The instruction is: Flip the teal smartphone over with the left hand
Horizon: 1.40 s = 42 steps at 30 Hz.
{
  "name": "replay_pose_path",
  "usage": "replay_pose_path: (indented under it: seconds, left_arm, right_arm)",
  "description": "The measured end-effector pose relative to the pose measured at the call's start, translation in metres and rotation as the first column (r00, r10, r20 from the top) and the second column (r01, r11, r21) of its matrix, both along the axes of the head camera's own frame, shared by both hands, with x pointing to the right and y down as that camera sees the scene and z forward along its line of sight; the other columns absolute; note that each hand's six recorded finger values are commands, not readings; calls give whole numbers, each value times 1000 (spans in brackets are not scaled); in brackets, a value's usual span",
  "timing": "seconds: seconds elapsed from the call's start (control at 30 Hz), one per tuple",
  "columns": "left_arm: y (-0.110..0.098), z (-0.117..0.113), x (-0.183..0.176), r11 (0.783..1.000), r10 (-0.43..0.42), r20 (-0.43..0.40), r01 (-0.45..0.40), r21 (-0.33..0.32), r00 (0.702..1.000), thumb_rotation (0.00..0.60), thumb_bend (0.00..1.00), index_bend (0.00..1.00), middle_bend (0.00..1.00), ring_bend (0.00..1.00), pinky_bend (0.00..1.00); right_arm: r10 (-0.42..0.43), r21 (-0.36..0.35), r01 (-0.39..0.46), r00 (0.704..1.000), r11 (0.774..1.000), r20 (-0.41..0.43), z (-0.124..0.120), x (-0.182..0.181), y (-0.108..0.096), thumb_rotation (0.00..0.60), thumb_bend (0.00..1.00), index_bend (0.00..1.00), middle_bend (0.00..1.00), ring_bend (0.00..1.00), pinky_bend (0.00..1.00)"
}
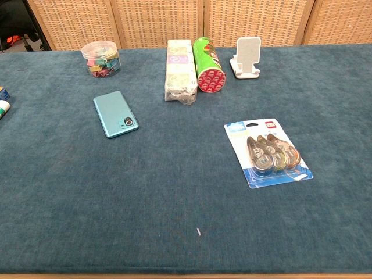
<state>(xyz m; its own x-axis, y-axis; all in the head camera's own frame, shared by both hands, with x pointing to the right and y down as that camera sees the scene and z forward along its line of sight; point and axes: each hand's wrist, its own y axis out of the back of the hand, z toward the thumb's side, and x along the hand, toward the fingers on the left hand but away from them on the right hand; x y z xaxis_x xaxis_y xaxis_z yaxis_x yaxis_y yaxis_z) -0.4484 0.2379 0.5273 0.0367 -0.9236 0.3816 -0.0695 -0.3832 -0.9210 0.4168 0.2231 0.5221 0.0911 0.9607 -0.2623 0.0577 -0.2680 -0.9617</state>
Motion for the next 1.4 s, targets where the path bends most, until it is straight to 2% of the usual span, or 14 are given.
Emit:
replay_pose_path:
  seconds: [0.4,0.5,0.6,0.7,0.87,1.0,1.1,1.23,1.33,1.4]
  left_arm:
    - [-4,4,2,1000,18,-6,-18,-10,1000,600,0,0,0,0,0]
    - [-16,11,6,999,54,-15,-54,-8,998,600,0,0,0,0,0]
    - [-31,26,12,993,110,-32,-111,-35,993,600,0,0,0,0,0]
    - [-53,49,19,975,206,-28,-207,-81,978,600,0,0,0,0,0]
    - [-97,95,36,920,376,21,-371,-131,926,600,0,1,0,0,18]
    - [-125,125,59,876,472,33,-464,-130,881,600,0,30,0,0,96]
    - [-140,144,79,835,544,38,-537,-122,838,600,0,36,0,0,110]
    - [-155,167,107,768,637,40,-628,-126,770,600,15,42,0,0,117]
    - [-166,183,135,708,702,29,-693,-137,711,600,77,55,0,0,144]
    - [-170,190,148,677,731,27,-720,-151,681,600,102,57,0,1,146]
  right_arm:
    - [6,-2,-6,1000,1000,9,-1,0,0,600,0,0,0,0,0]
    - [6,-3,-6,1000,1000,8,-1,-1,-1,600,0,0,0,0,0]
    - [10,-12,-10,1000,1000,0,2,0,-1,600,0,0,0,0,0]
    - [19,-21,-20,1000,1000,-18,7,2,-3,600,0,0,0,0,0]
    - [46,-32,-48,997,998,-57,16,9,-8,600,0,0,0,0,0]
    - [65,-30,-68,994,997,-86,21,14,-13,600,0,0,0,0,0]
    - [83,-32,-87,991,996,-104,24,18,-15,600,0,0,0,0,0]
    - [117,-30,-121,985,992,-126,27,27,-19,600,0,0,0,0,0]
    - [140,-21,-145,980,989,-141,27,33,-22,600,0,0,0,0,0]
    - [153,-18,-157,977,987,-150,28,36,-23,600,0,0,0,0,0]
